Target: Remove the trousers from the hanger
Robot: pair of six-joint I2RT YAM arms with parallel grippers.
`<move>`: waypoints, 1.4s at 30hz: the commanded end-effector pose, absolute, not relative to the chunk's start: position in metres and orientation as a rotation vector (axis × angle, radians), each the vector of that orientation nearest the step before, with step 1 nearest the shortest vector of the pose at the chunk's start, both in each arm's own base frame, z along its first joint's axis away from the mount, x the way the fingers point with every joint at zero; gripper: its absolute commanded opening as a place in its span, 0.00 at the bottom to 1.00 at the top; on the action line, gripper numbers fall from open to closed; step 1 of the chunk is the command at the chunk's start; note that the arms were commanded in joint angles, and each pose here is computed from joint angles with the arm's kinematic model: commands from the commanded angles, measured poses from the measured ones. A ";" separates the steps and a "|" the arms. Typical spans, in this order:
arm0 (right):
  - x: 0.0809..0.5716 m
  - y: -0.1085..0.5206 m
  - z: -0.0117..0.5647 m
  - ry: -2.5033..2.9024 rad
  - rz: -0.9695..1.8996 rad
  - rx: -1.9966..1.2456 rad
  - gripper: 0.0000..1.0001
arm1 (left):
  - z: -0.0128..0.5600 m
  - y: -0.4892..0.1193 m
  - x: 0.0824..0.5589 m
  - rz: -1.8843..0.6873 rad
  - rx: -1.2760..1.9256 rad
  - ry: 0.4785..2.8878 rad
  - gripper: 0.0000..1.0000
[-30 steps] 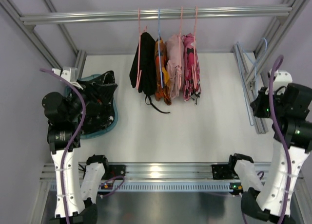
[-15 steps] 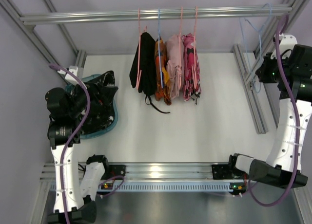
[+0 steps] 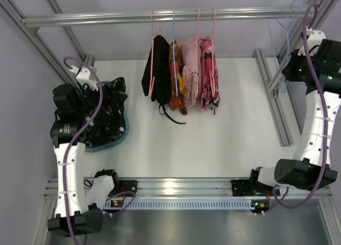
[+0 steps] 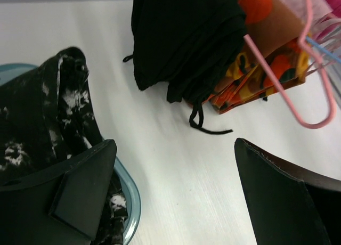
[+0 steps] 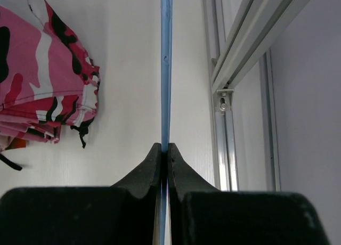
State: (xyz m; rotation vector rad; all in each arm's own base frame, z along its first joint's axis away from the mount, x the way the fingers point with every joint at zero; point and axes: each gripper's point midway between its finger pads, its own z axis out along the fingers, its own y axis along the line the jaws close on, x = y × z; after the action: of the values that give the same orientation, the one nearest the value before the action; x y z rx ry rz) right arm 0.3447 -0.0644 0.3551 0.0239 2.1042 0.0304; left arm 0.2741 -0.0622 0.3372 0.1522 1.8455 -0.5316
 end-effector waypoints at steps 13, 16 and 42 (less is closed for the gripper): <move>0.341 -0.076 0.328 2.116 0.015 0.055 0.25 | 0.309 -0.048 0.271 -0.427 0.205 1.990 0.98; 0.334 -0.075 0.332 2.106 0.012 0.064 0.45 | 0.316 -0.052 0.269 -0.447 0.218 1.974 0.98; 0.230 0.015 0.393 1.947 0.264 -0.204 0.99 | 0.427 -0.111 0.289 -0.979 0.251 1.743 0.95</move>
State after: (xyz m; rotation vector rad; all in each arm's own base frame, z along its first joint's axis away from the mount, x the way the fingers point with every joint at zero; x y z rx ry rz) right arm 0.2372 -0.0010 0.3760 -0.1457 2.0021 0.1849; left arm 0.2766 -0.1002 0.3843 0.2118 1.8845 -0.8850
